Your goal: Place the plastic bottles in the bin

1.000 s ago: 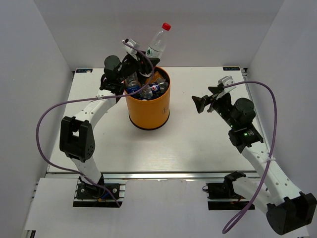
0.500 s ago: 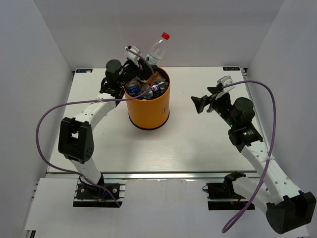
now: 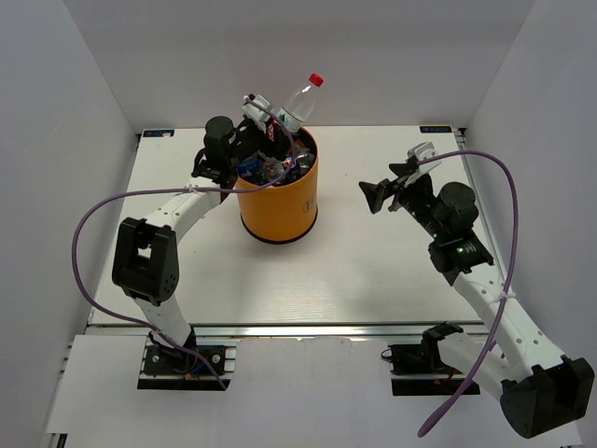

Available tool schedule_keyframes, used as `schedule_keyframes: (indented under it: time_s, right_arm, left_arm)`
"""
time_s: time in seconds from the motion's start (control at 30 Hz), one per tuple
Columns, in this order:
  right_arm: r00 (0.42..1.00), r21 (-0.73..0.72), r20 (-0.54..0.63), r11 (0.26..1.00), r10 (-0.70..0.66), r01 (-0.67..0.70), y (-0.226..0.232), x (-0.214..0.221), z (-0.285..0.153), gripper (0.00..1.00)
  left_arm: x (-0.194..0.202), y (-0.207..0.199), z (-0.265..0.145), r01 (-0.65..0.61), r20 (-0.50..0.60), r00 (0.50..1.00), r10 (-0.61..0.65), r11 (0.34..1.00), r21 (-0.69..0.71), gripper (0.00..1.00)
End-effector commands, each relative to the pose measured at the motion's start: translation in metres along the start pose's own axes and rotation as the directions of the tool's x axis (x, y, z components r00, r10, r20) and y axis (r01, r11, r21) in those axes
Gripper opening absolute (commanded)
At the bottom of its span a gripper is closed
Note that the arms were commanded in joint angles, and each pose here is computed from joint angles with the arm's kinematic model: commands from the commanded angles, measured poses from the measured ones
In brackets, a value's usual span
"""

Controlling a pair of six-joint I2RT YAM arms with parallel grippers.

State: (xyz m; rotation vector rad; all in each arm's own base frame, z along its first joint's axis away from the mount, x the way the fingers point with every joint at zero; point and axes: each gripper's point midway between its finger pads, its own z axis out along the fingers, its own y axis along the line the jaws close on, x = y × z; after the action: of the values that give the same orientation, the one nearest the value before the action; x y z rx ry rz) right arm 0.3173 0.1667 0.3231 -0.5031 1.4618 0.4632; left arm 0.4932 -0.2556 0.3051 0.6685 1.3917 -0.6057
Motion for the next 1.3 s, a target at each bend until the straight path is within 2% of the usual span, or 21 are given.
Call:
schedule_keyframes:
  time_s: [0.0, 0.03, 0.07, 0.23, 0.27, 0.37, 0.43, 0.47, 0.53, 0.6, 0.7, 0.83, 1.0, 1.27]
  right_arm:
    - [0.998, -0.005, 0.058, 1.000, -0.015, 0.015, -0.002, -0.018, 0.006, 0.89]
    - [0.998, -0.007, 0.058, 1.000, -0.017, 0.017, -0.002, -0.019, 0.007, 0.90]
    - [0.998, -0.011, 0.055, 1.000, -0.014, 0.015, -0.002, -0.018, 0.008, 0.89]
    - [0.999, -0.025, 0.042, 1.000, -0.002, 0.003, -0.001, -0.013, 0.013, 0.89]
    - [0.999, -0.026, 0.045, 1.000, -0.001, 0.002, 0.000, -0.014, 0.013, 0.89]
    - [0.999, -0.029, 0.046, 1.000, 0.003, -0.002, 0.000, -0.015, 0.016, 0.89]
    - [0.999, -0.031, 0.043, 0.999, 0.010, -0.009, -0.001, -0.014, 0.019, 0.89]
    - [0.999, -0.040, 0.051, 0.999, 0.008, -0.006, 0.000, -0.017, 0.020, 0.89]
    - [0.998, -0.089, 0.066, 0.996, 0.017, -0.011, 0.008, -0.020, 0.026, 0.89]
    - [0.996, -0.116, 0.083, 0.993, 0.041, -0.031, 0.011, -0.026, 0.034, 0.89]
    - [0.995, -0.153, 0.092, 0.988, 0.046, -0.032, 0.014, -0.036, 0.045, 0.89]
    - [0.994, -0.209, 0.094, 0.977, 0.053, -0.033, 0.022, -0.040, 0.050, 0.89]
    - [0.995, -0.213, 0.082, 0.976, 0.062, -0.043, 0.022, -0.035, 0.054, 0.89]
    - [0.995, -0.239, 0.078, 0.970, 0.054, -0.034, 0.026, -0.036, 0.053, 0.89]
  left_arm:
    - [0.048, 0.008, -0.011, 0.053, -0.122, 0.991, -0.058, 0.997, -0.048, 0.82]
    - [0.045, 0.006, -0.012, 0.051, -0.118, 0.991, -0.056, 0.998, -0.047, 0.87]
    - [0.045, 0.005, -0.014, 0.050, -0.121, 0.991, -0.055, 0.998, -0.045, 0.98]
    - [0.038, 0.002, -0.016, 0.044, -0.120, 0.992, -0.047, 0.999, -0.026, 0.97]
    - [0.038, 0.002, -0.015, 0.041, -0.118, 0.992, -0.043, 0.999, -0.022, 0.94]
    - [0.038, 0.002, -0.015, 0.042, -0.116, 0.992, -0.045, 0.999, -0.024, 0.71]
    - [0.039, 0.000, -0.016, 0.045, -0.117, 0.992, -0.047, 0.999, -0.017, 0.65]
    - [0.040, -0.002, -0.016, 0.045, -0.116, 0.992, -0.045, 0.999, -0.006, 0.66]
    - [0.038, -0.003, -0.015, 0.042, -0.109, 0.993, -0.042, 0.999, 0.000, 0.75]
    - [0.039, -0.004, -0.015, 0.046, -0.114, 0.992, -0.045, 0.999, 0.005, 0.80]
    - [0.037, -0.005, -0.015, 0.044, -0.119, 0.992, -0.042, 0.999, 0.019, 0.96]
    - [0.039, -0.007, -0.015, 0.039, -0.128, 0.991, -0.035, 0.999, 0.030, 0.98]
    - [0.034, -0.008, -0.015, 0.040, -0.115, 0.993, -0.036, 0.999, 0.035, 0.98]
    - [-0.023, -0.019, -0.016, 0.052, 0.030, 0.998, -0.055, 0.995, 0.079, 0.98]
